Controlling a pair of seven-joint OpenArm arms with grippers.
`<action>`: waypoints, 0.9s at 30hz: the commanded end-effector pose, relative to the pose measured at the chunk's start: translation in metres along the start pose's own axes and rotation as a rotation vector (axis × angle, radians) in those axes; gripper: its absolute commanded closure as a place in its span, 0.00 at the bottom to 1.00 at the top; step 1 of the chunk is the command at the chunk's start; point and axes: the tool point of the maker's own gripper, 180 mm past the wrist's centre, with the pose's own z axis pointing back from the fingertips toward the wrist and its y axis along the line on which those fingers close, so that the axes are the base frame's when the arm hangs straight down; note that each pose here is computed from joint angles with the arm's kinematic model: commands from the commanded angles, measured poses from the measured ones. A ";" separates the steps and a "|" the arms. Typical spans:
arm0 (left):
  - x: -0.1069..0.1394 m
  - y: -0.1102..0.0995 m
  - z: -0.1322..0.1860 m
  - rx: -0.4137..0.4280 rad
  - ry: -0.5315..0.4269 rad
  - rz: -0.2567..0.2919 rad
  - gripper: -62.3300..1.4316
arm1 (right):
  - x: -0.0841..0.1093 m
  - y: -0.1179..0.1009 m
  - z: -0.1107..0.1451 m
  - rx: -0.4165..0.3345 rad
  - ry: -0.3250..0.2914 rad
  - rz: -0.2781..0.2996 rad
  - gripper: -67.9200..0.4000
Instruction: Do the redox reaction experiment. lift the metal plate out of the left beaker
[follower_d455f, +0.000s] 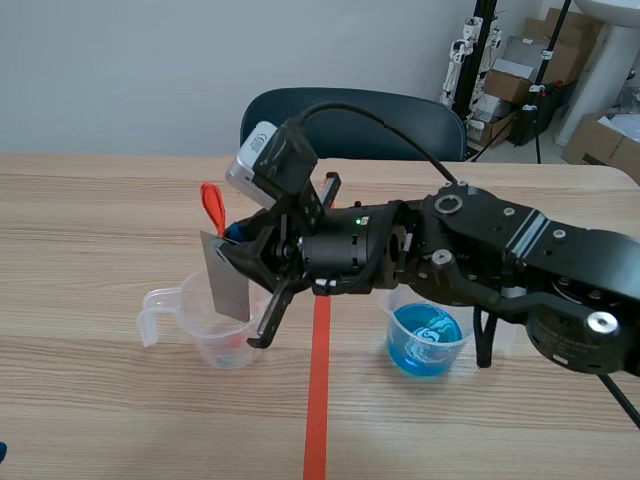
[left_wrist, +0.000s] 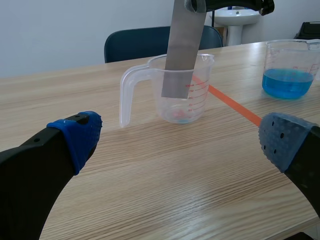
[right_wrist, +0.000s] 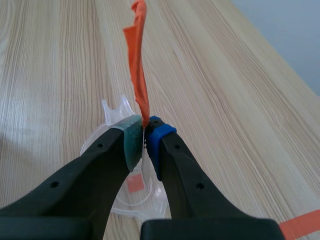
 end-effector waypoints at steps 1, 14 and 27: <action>0.011 0.002 0.000 -0.003 -0.054 -0.010 0.00 | 0.026 -0.002 -0.002 0.006 -0.064 0.015 0.99; 0.011 0.002 0.000 -0.003 -0.054 -0.010 0.00 | 0.047 0.008 -0.004 0.041 -0.058 -0.051 0.99; 0.011 0.002 0.000 -0.003 -0.054 -0.010 0.00 | 0.089 -0.015 0.011 0.001 -0.023 -0.083 0.99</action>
